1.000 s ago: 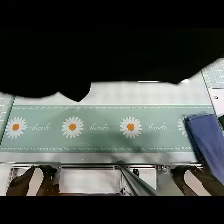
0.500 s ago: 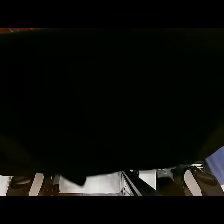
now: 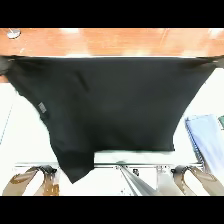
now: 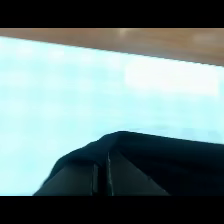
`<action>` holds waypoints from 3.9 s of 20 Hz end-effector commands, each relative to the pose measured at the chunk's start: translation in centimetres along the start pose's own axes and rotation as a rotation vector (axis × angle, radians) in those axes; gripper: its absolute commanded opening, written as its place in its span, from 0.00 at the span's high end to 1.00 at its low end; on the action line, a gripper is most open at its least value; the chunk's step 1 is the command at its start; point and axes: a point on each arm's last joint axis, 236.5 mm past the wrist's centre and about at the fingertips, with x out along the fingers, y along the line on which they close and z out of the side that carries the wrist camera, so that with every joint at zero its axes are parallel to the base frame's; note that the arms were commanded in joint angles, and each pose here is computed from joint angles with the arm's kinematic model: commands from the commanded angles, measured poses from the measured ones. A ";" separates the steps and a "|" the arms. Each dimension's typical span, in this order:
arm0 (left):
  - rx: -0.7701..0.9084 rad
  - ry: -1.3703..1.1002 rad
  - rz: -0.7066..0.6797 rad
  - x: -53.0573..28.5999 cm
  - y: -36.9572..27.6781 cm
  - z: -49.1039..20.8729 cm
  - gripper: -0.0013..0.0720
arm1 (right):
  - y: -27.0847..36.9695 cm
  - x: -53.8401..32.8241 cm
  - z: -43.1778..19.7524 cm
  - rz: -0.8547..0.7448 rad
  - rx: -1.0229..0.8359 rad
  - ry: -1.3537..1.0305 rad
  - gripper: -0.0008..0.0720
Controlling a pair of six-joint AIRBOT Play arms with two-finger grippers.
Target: Fold the shirts.
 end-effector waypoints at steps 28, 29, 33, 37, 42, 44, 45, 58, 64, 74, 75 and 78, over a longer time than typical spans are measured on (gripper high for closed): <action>-0.307 0.904 -0.064 11.4 5.1 -22.5 0.02 | -10.6 18.1 -12.4 0.036 0.233 0.707 0.14; -0.323 0.910 -0.055 10.2 5.6 -22.8 0.02 | -11.5 16.8 -12.2 0.020 0.260 0.676 0.14; -0.381 0.917 -0.017 5.6 7.5 -27.8 0.02 | -12.3 13.2 -15.5 -0.001 0.392 0.547 0.14; -0.606 0.914 -0.057 2.8 6.5 -32.8 0.02 | -7.4 13.1 -20.7 0.108 0.503 0.417 0.14; -0.698 0.992 -0.096 1.8 3.6 -37.2 0.02 | -4.9 13.1 -24.5 0.180 0.579 0.443 0.14; -0.720 0.952 -0.154 2.9 1.6 -37.4 0.02 | -4.6 13.0 -24.9 0.190 0.582 0.457 0.14; -0.718 0.930 -0.206 3.3 0.2 -37.4 0.02 | -4.5 13.0 -24.9 0.193 0.582 0.461 0.14; -0.582 0.905 -0.300 4.2 -2.3 -37.0 0.94 | -8.2 13.5 -31.8 -0.013 0.617 0.728 0.14; -0.580 0.841 -0.312 5.4 -2.2 -34.6 0.94 | -5.8 17.4 -27.0 0.093 0.505 0.664 0.96; -0.487 0.521 -0.243 15.8 1.8 -17.8 0.94 | -7.9 21.7 -11.1 0.122 0.420 0.420 0.96; -0.494 0.517 -0.240 17.2 2.0 -16.9 0.94 | -8.2 22.6 -10.6 0.124 0.435 0.420 0.96; -0.497 0.516 -0.243 21.6 2.7 -15.2 0.94 | -9.0 25.6 -9.5 0.152 0.480 0.418 0.96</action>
